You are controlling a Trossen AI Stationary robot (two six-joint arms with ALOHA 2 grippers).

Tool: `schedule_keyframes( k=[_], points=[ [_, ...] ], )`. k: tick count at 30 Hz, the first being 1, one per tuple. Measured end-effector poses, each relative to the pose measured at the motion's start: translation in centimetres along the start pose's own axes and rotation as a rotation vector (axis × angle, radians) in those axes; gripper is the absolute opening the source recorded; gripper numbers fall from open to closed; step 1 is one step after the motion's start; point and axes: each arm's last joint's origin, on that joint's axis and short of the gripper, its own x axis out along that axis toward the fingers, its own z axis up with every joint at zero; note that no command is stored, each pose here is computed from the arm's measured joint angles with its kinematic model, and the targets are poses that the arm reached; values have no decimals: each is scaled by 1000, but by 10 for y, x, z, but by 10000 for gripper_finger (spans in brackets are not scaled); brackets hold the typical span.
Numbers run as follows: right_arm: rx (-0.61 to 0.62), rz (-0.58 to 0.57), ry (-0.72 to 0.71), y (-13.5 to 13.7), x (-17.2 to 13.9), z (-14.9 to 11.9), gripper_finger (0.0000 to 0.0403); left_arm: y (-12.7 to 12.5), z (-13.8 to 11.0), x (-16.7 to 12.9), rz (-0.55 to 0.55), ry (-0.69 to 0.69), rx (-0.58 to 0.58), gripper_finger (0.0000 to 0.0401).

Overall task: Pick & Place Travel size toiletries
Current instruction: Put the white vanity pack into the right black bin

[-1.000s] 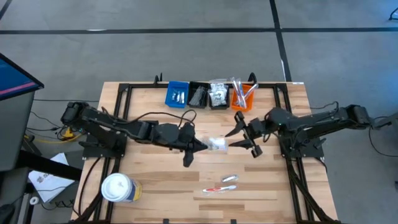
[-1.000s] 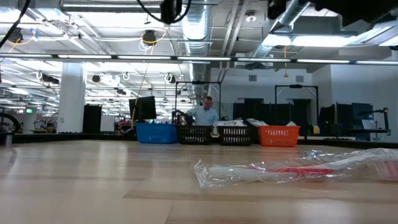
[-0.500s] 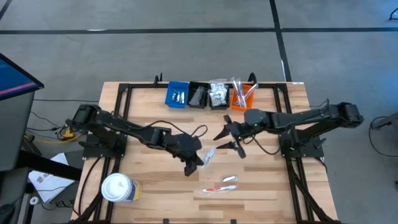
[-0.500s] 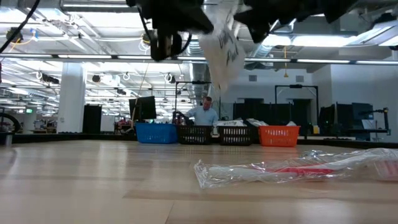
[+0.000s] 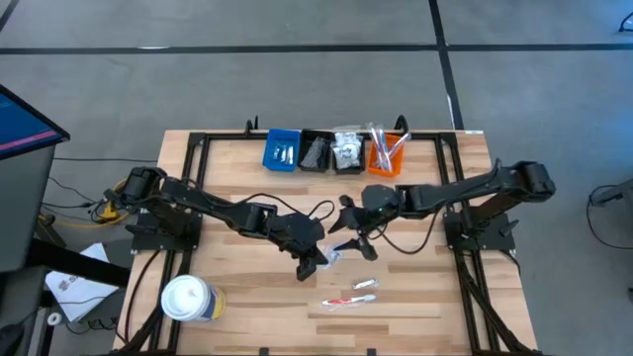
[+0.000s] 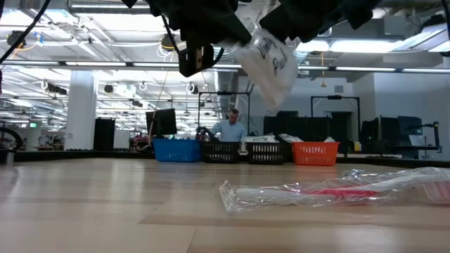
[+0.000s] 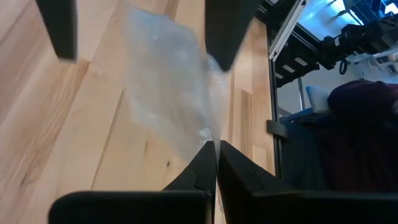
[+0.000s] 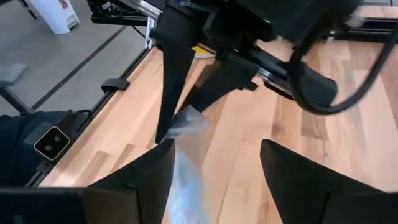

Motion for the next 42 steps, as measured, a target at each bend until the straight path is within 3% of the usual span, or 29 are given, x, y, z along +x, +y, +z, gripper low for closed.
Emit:
schedule_keyframes(
  k=[16, 21, 29, 35, 42],
  points=[
    [-19, 118, 47, 10, 21, 6, 226, 2, 2, 0, 1, -6, 27, 0],
    [-19, 118, 47, 10, 21, 6, 172, 2, 2, -1, 2, -8, 27, 0],
    [-12, 107, 40, 8, 17, 7, 15, -1, 1, 0, 10, -14, 48, 1],
    [-25, 75, -58, 6, 1, 20, 5, -10, -6, 0, 44, -36, 66, 33],
    [-47, -46, -231, 5, -39, 16, 2, -20, -8, -5, 140, -126, 127, 117]
  ],
)
